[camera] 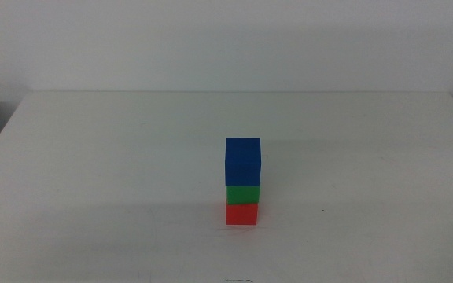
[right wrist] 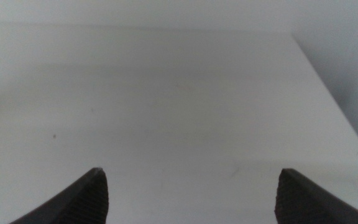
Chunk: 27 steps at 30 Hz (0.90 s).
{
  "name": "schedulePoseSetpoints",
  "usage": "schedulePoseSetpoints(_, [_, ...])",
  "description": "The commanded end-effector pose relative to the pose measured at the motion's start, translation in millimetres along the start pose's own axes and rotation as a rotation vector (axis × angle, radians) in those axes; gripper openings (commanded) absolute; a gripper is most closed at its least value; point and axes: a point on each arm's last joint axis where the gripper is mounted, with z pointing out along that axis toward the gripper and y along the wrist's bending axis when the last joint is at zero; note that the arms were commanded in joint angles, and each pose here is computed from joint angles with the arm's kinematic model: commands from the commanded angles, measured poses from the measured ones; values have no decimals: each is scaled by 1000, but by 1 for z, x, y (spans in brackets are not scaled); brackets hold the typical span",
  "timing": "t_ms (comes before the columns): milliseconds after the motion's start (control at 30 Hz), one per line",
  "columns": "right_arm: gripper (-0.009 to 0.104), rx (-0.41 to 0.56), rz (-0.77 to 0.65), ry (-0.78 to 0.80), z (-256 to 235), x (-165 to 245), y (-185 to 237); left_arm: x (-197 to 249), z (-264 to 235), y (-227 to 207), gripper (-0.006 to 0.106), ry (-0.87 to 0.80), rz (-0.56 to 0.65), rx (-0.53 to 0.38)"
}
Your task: Stack red cubes first, then green, then blue cubes in a specific spot.
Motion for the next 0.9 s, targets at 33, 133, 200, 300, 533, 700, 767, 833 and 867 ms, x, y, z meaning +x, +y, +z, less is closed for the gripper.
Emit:
schedulePoseSetpoints(33, [72,19,-29,-137,-4,-15,-1,-10,-1,-3,94,-211,-17,61])
schedulePoseSetpoints(133, [72,21,-29,-181,-5,-18,-2,3,3,0,94,-173,-17,52])
schedulePoseSetpoints(200, [72,23,-28,-198,-6,-19,-2,7,4,1,94,-120,-17,37])
schedulePoseSetpoints(300, [72,24,-27,-225,-8,-20,-2,9,4,2,94,-97,-17,30])
schedulePoseSetpoints(533, [72,31,-24,-268,-11,-22,-2,14,5,3,94,-51,7,12])
schedulePoseSetpoints(700, [72,37,-23,-269,-11,-23,-2,14,5,3,94,-50,10,11])
schedulePoseSetpoints(767, [72,37,-23,-268,-11,-22,-2,14,5,3,94,-50,10,11])
schedulePoseSetpoints(833, [72,37,-23,-268,-11,-22,-2,13,5,4,94,-55,30,8])
schedulePoseSetpoints(867, [72,37,-23,-268,-11,-22,-2,13,5,4,94,-57,33,8])
